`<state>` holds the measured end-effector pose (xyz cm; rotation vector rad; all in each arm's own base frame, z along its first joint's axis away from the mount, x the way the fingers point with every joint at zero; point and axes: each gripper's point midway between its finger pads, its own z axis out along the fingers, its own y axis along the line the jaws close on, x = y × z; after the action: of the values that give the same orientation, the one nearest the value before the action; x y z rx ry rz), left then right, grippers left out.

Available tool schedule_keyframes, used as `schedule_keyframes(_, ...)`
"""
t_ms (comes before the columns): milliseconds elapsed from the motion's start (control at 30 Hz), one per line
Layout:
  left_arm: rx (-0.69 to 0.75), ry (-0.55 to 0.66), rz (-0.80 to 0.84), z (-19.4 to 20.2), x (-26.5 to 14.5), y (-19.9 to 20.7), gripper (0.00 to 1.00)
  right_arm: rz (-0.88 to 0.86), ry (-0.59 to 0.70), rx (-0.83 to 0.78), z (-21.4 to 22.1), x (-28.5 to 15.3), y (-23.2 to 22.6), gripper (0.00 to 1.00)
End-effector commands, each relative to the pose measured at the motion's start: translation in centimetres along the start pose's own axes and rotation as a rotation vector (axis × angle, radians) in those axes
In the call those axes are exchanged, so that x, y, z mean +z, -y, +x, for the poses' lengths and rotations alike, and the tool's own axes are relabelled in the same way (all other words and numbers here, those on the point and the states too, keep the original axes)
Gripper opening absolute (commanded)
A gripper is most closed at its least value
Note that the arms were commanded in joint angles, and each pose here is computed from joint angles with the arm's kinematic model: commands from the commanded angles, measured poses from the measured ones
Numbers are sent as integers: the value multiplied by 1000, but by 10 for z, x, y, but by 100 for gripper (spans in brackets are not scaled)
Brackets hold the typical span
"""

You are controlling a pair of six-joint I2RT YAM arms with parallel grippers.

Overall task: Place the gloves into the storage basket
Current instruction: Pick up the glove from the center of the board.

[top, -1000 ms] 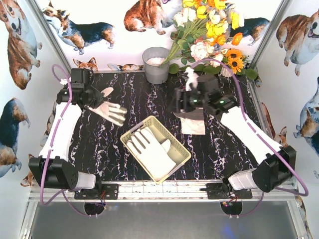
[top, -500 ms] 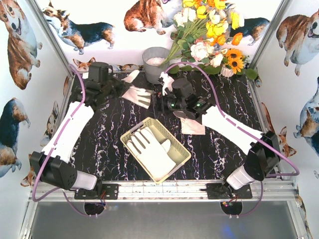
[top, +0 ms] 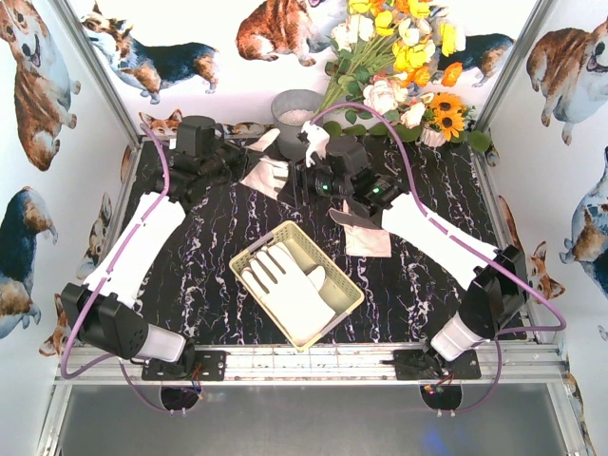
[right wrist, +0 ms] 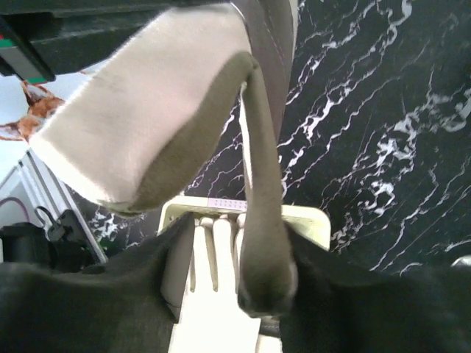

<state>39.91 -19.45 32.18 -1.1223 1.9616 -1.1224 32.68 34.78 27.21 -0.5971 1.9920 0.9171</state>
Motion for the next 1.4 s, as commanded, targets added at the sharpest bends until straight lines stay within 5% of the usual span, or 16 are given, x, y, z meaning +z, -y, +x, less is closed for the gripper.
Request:
schedule_keyframes(0,-2,-4,66,3,-14,17,0,-61,89,-73,-38,-8,-19,35)
schedule_keyframes(100,6,-12,52,5,-14,10,0,-46,70,-84,-35,-16,-18,2)
schedule_keyframes(233,64,-27,27,5,-17,-1,2,-38,41,-107,-30,-38,-18,0)
schedule_keyframes(400,242,-63,42,-1,-26,-3,45,-104,-14,-44,-25,-75,-16,0)
schedule_keyframes(533,476,-112,85,0,-34,11,60,-169,-96,33,-16,-103,-15,0)
schedule_keyframes(900,1020,-429,568,70,-63,48,67,-375,-305,184,2,-157,-56,0)
schedule_keyframes(1133,990,-647,854,124,-88,65,67,-487,-335,258,8,-173,-78,0)
schedule_keyframes(1367,952,-805,883,160,-85,51,67,-518,-343,286,10,-178,-85,0)
